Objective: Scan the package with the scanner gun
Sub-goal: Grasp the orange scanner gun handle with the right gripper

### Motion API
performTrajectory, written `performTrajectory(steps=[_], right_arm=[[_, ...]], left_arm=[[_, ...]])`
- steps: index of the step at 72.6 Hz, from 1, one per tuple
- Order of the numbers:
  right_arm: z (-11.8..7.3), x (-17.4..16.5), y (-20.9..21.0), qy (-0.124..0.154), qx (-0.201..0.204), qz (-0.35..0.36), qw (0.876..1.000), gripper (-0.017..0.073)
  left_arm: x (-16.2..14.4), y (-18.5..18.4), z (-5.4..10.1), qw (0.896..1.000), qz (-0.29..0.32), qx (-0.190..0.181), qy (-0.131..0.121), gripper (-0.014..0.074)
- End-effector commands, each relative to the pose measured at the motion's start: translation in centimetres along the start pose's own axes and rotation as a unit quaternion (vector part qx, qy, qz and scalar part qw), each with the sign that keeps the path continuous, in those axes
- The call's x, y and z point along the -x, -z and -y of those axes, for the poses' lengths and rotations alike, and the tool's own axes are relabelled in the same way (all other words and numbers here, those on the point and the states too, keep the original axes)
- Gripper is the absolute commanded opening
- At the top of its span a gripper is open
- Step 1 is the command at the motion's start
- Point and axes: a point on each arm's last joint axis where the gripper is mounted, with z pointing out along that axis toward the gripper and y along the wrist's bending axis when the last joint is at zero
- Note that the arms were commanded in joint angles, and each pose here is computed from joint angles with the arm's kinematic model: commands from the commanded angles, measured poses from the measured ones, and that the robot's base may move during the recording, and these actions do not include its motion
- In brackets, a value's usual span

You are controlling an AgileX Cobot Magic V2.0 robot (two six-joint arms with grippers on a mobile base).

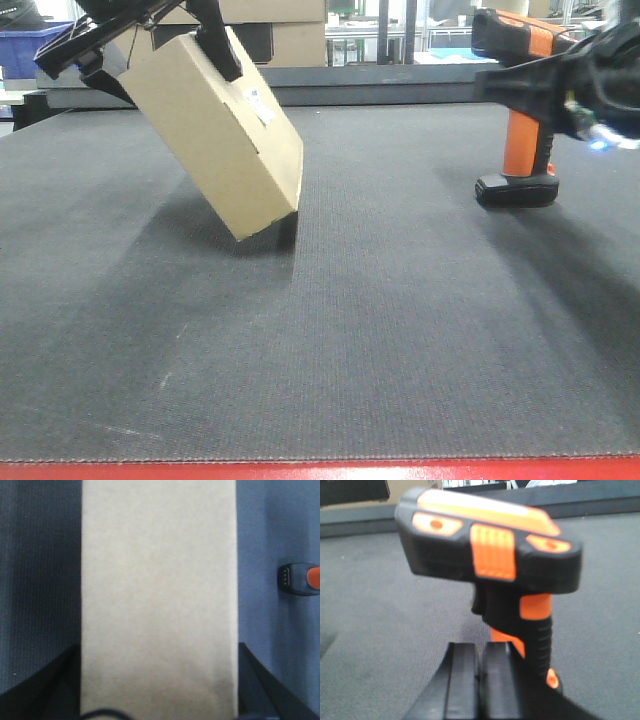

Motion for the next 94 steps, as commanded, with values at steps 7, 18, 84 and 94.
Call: performTrajectory(steps=[7,18,84,94], right_arm=[[0.0,-0.1,-0.5,-0.006,-0.009,0.001,1.000,0.0318],[0.5,-0.1,-0.4,-0.033,-0.038,0.000,0.999,0.0470],[1.1,-0.4,-3.9,-0.026,-0.050,0.008,0.998,0.0507],[1.8,-0.1,-4.2,-0.024,-0.043,0.012,0.999,0.0507]], left_arm=[[0.1,0.4,0.4,1.000,0.011,-0.006,-0.003,-0.0111],[0.1,0.4,0.4,1.000,0.011,-0.006,-0.003,-0.0111],[0.1,0.4,0.4,1.000,0.012,-0.004,-0.006,-0.0111],[0.1,0.4,0.4,1.000,0.012,-0.004,-0.006,-0.0111]])
